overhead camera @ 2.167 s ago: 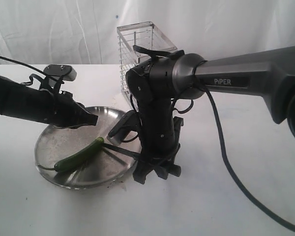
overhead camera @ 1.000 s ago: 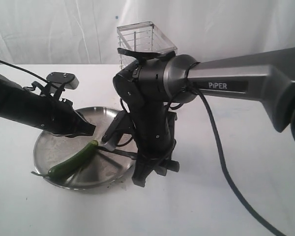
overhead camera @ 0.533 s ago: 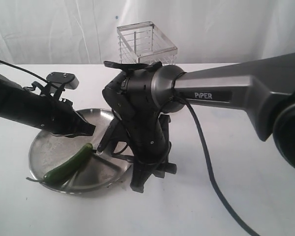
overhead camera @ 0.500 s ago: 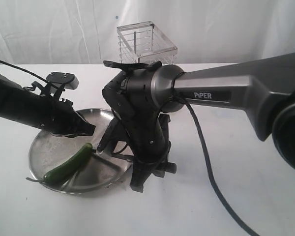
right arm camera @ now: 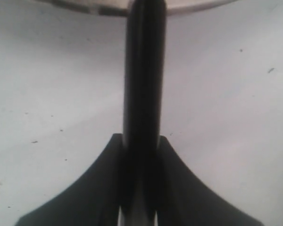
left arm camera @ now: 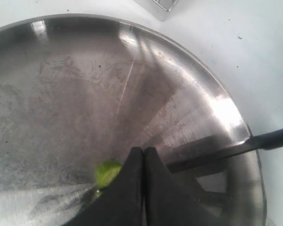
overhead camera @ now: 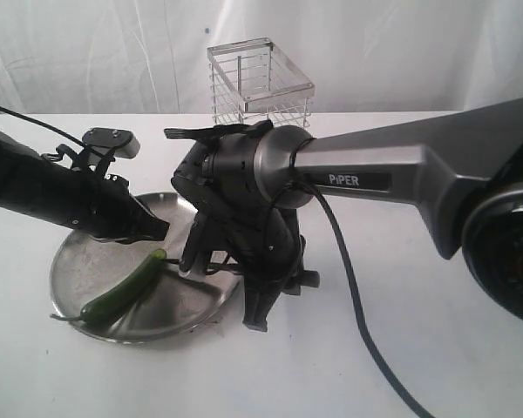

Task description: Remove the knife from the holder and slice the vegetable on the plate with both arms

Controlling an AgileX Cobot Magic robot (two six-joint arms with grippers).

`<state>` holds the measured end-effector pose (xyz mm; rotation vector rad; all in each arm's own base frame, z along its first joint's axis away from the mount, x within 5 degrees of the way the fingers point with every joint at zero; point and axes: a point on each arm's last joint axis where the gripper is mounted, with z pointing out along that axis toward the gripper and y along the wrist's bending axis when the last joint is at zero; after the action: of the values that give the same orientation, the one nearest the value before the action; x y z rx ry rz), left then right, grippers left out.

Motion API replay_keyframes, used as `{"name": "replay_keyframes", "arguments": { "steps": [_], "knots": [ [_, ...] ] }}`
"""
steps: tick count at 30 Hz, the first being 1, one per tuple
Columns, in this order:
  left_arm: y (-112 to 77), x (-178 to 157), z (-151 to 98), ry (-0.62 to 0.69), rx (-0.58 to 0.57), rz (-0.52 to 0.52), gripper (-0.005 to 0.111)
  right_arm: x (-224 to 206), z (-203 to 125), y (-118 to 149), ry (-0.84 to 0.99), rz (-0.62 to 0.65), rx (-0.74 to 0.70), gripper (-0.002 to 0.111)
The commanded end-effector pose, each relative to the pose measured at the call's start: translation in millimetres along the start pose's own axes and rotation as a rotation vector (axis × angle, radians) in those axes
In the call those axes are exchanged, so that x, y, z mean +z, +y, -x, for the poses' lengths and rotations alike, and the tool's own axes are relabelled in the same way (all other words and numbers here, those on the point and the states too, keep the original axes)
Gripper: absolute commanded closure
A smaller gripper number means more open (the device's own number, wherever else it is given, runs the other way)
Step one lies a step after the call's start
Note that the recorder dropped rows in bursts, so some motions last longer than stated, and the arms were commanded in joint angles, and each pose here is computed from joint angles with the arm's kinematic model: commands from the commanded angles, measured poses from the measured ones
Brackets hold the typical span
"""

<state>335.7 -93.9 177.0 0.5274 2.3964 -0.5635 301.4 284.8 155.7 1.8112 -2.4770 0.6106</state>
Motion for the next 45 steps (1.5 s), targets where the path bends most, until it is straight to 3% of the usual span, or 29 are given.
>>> {"name": "replay_keyframes", "arguments": {
  "steps": [1,15,20,26,30,36,40,45],
  "knots": [
    [-2.2,-3.1,1.3,-0.005,-0.007,-0.015,0.107,-3.3,-1.2,-5.4,0.009,-0.06,0.016,0.108],
    [-2.0,-3.1,1.3,-0.005,-0.011,-0.014,0.107,-20.7,11.1,1.6,-0.096,0.077,0.059,0.108],
    [-1.8,-3.0,0.9,0.0,-0.002,-0.012,0.107,-9.4,25.0,7.8,-0.097,0.128,0.057,0.108],
    [1.0,-3.1,-0.1,0.011,0.033,0.019,0.107,-12.1,35.8,9.7,-0.121,0.124,0.051,0.108],
    [19.0,-11.4,-3.3,0.016,-0.111,0.036,0.107,-12.3,36.1,10.9,-0.125,0.137,0.055,0.108],
    [60.7,-37.9,-12.3,-0.015,-0.277,0.01,0.107,-12.4,36.2,11.2,-0.126,0.141,0.056,0.108],
    [66.6,-35.5,-15.7,-0.018,-0.294,-0.025,0.107,-12.4,36.2,11.2,-0.126,0.141,0.056,0.108],
    [60.1,-13.7,-19.9,0.009,-0.276,-0.05,0.107,-12.4,36.3,11.3,-0.126,0.143,0.057,0.108]
  ]
}}
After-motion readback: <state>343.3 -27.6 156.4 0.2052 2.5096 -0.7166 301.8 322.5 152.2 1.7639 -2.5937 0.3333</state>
